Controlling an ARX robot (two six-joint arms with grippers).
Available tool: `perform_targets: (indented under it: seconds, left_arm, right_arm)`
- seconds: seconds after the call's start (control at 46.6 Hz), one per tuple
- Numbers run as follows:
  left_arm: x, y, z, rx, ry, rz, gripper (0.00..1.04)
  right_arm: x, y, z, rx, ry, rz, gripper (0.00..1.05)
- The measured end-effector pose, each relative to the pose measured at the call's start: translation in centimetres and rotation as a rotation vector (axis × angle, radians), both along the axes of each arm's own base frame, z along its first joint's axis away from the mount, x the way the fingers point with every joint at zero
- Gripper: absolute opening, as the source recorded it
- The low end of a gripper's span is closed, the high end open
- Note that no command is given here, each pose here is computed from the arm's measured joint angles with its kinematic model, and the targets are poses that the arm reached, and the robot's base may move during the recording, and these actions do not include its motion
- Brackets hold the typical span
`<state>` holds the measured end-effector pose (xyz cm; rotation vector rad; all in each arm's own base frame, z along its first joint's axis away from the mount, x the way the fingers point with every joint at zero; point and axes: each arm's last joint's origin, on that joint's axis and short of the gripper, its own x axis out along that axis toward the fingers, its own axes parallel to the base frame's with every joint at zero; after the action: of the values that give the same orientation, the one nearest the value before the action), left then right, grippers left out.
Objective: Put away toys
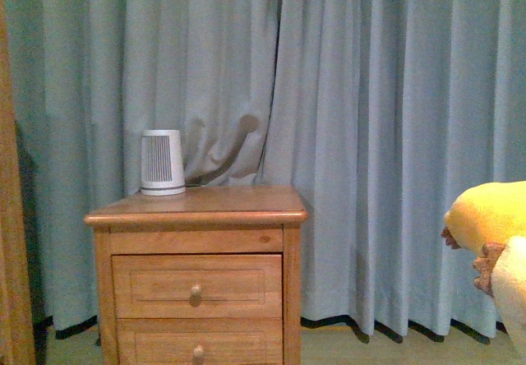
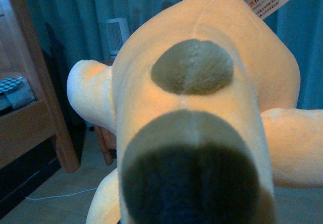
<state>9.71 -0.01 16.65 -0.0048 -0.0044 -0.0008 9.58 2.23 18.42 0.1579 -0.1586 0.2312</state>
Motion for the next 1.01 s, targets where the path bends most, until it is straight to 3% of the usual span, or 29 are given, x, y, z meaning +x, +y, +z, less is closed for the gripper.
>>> perform_targets:
  seconds: [1.009]
  left_arm:
    - [0.00, 0.00, -0.01, 0.000, 0.001, 0.001, 0.99]
  right_arm:
    - [0.00, -0.01, 0.00, 0.001, 0.000, -0.003, 0.09]
